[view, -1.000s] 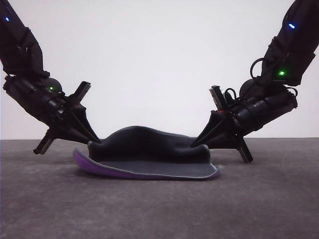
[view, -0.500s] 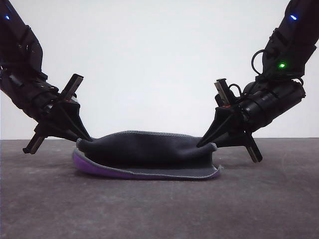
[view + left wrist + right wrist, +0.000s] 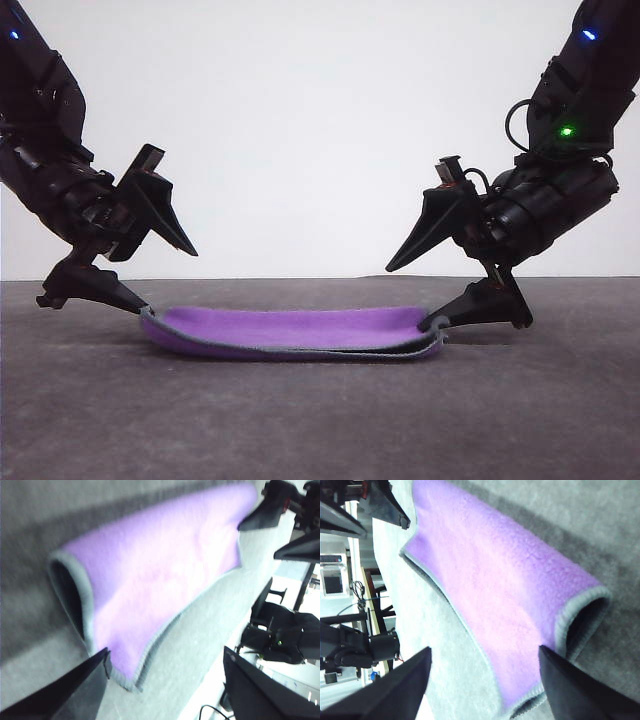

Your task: Fold clothes

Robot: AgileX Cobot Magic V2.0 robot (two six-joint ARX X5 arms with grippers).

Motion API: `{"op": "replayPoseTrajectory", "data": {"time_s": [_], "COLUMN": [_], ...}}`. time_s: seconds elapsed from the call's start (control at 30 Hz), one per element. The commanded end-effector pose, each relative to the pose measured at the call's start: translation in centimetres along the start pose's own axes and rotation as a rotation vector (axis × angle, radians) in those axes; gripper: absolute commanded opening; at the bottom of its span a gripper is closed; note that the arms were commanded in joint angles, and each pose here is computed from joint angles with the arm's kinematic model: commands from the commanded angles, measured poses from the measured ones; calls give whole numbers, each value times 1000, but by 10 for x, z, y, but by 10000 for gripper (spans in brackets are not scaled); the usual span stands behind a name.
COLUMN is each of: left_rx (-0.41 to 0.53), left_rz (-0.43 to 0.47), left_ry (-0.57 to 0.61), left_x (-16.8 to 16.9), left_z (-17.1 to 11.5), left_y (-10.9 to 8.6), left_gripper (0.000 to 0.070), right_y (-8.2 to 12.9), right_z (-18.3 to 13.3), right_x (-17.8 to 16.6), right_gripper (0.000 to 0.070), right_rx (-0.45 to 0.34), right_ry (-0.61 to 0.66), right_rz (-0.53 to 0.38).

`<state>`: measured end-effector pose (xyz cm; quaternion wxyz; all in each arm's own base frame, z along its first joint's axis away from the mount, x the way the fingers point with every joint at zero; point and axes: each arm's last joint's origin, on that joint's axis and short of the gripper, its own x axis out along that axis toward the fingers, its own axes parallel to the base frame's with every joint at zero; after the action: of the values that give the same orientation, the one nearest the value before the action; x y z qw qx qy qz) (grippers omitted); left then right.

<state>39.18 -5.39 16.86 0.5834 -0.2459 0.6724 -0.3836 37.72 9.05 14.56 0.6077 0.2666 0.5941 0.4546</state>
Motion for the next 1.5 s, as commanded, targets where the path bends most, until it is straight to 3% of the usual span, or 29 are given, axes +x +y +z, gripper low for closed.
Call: {"op": "replayPoseTrajectory", "data": {"time_s": [0.0,0.1,0.27,0.5,0.73,0.87,0.97,1.17,1.3,1.47], "left_rx": [33,45,87,134,207,228,243,216,189,178], "left_rz": [-5,-2,47,271,533,609,634,694,694,697], "left_ry": [1,-5,-32,-155,-330,-402,-431,-452,-460,-472], "left_x": [0,-3,-14,-51,-97,-113,-118,-119,-121,-124], "left_z": [4,3,0,-10,-43,-66,-83,-113,-121,-121], "left_y": [1,-2,-13,-41,-93,-119,-132,-133,-130,-128], "left_gripper": [444,444,443,442,436,436,436,436,436,436], "right_y": [10,24,55,116,180,198,191,136,99,73], "right_z": [4,4,-1,-20,-62,-88,-102,-115,-112,-99], "right_x": [-4,-13,-33,-69,-100,-103,-96,-65,-43,-24], "right_gripper": [444,444,444,444,444,445,444,444,444,444], "right_rx": [-72,-111,-182,-321,-436,-453,-430,-296,-227,-171], "right_ry": [-14,-35,-68,-182,-281,-282,-270,-290,-354,-347], "right_rz": [0,-42,-202,-399,-540,-585,-596,-579,-495,-397]}}
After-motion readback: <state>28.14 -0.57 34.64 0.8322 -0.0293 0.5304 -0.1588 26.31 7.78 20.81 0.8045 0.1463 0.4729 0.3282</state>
